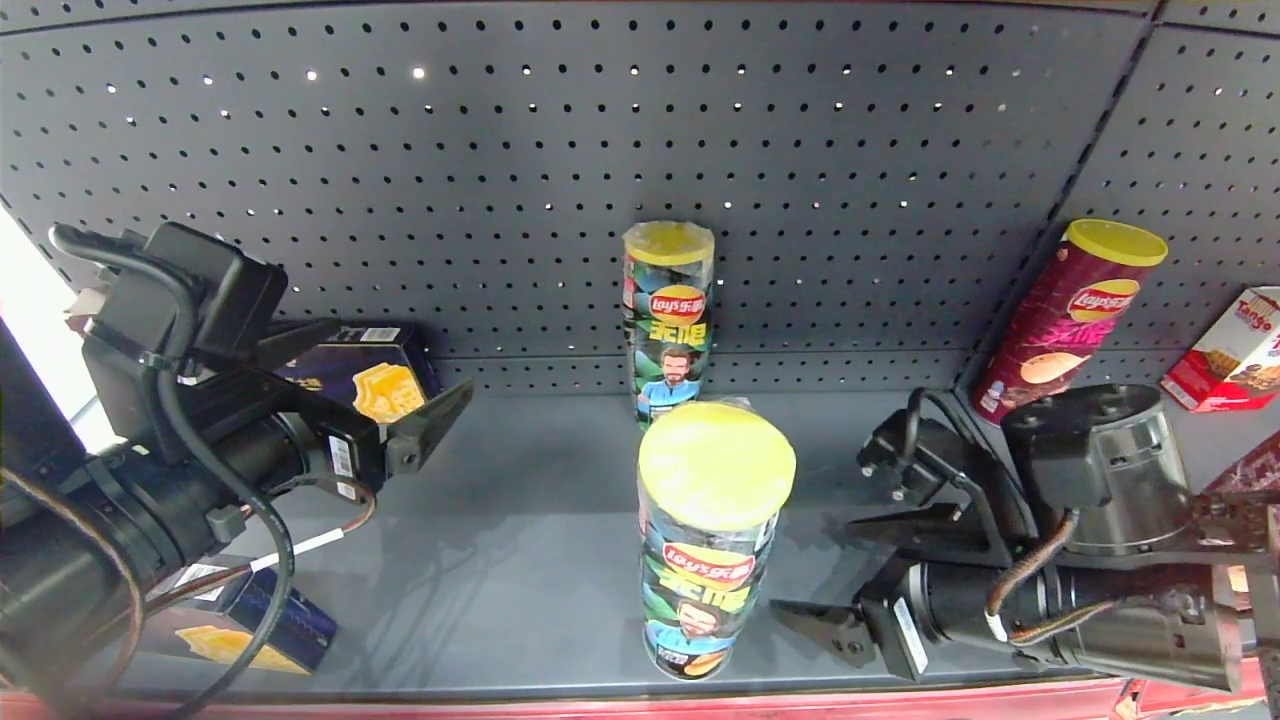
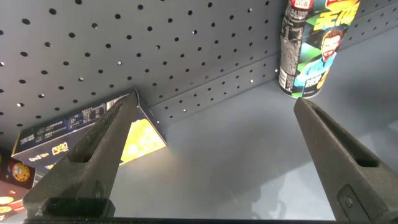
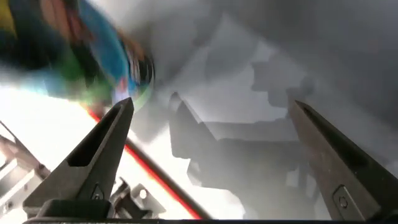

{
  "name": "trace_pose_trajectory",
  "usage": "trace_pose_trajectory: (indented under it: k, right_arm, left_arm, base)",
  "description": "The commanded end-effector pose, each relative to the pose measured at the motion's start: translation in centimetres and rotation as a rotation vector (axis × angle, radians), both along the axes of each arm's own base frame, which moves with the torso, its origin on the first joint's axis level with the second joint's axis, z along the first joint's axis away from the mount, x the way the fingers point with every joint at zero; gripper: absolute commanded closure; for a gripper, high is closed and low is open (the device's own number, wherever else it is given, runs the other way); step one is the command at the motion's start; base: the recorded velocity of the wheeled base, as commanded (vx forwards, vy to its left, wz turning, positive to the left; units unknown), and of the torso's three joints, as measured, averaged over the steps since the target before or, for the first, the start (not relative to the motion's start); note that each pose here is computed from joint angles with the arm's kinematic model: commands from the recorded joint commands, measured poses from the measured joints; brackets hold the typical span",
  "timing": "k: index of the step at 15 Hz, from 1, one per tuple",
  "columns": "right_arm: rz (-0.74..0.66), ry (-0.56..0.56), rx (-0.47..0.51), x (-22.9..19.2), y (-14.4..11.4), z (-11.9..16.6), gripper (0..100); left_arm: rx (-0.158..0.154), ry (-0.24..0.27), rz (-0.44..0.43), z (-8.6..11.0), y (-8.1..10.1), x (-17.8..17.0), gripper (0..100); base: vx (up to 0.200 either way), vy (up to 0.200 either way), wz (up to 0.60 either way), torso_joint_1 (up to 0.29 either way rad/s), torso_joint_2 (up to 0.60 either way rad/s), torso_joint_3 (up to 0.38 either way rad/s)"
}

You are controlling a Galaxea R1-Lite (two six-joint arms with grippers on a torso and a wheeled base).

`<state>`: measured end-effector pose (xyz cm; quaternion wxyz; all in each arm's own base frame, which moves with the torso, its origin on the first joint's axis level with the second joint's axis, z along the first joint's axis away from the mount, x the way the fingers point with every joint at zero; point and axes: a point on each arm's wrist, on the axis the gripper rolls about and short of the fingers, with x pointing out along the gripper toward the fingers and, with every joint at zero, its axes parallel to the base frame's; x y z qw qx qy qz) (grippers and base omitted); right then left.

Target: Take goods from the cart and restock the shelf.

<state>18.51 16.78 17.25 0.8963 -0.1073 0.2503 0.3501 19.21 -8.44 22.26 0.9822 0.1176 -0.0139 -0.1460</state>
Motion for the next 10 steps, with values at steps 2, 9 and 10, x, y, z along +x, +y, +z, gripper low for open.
trace_pose_trajectory:
  k: [2,9,10]
  right_arm:
    - [0.026,-0.009,0.017,-2.1,-1.6,0.2,0]
    - [0.079,-0.014,0.026,-1.5,0.5,0.7,0]
    - [0.077,-0.014,0.026,-1.4,0.6,0.7,0]
  left_arm:
    - [-0.001,-0.002,0.0,0.0,0.0,-0.1,0]
    - [-0.001,-0.001,0.001,0.0,0.0,0.0,0]
    - [-0.001,-0.001,0.001,0.0,0.0,0.0,0]
  base:
    - [0.0,0.0,0.0,0.0,0.0,0.0]
    - [0.0,0.0,0.0,0.0,0.0,0.0]
    - [0.0,0.0,0.0,0.0,0.0,0.0]
